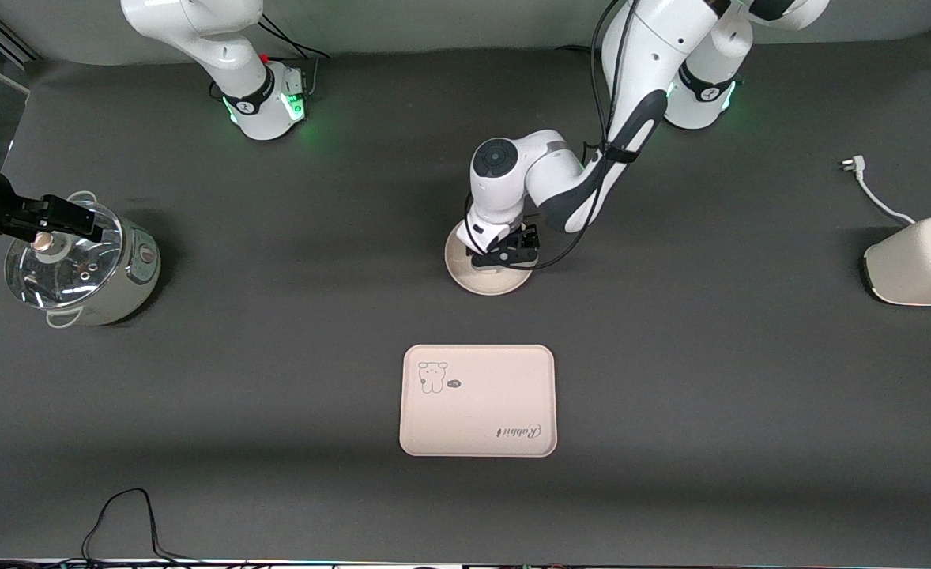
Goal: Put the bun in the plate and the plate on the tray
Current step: 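Raise the left gripper away while the right gripper reaches the plate rim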
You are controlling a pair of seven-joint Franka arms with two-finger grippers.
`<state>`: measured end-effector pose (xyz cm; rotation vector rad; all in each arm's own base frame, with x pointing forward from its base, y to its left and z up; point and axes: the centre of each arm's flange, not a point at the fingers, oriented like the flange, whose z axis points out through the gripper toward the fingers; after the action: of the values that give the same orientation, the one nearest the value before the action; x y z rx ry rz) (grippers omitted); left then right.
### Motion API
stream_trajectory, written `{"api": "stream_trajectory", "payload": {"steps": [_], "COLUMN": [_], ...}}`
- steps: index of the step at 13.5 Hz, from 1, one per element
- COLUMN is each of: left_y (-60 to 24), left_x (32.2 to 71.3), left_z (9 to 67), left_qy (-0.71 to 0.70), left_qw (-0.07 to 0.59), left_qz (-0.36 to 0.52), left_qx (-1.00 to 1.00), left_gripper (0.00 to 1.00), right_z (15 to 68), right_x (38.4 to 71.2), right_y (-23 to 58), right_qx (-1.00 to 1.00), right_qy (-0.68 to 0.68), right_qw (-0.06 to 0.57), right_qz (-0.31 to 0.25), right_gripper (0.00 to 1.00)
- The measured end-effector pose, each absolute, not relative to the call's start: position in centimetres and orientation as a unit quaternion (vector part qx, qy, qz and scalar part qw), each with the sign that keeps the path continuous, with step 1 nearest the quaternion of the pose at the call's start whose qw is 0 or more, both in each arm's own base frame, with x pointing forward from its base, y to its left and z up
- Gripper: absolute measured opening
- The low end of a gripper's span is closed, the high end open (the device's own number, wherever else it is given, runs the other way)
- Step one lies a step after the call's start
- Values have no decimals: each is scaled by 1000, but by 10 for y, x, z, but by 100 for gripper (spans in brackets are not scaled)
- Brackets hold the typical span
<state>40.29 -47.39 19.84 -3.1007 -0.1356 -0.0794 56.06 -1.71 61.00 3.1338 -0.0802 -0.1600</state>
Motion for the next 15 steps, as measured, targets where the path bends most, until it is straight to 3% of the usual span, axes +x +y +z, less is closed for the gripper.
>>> {"api": "stream_trajectory", "payload": {"steps": [3,8,11,15], "left_y": [-470,-441,-374,-267], "left_x": [428,485,523,551], "left_z": [220,316,389,481], "left_qy": [-51,-51,-37,-41], "left_qw": [27,46,38,38], "left_qz": [-35,-45,-17,-23], "left_qx": [-998,-997,-998,-998], "left_gripper": [100,100,100,100], "right_z": [610,610,610,607], "right_x": [561,561,558,538], "right_y": [-17,-17,-1,81], "right_qx": [998,998,998,998], "right_qy": [-26,-27,-20,-21], "right_qw": [1,1,2,0], "right_qz": [-51,-51,-52,-54], "right_gripper": [100,100,100,100]}}
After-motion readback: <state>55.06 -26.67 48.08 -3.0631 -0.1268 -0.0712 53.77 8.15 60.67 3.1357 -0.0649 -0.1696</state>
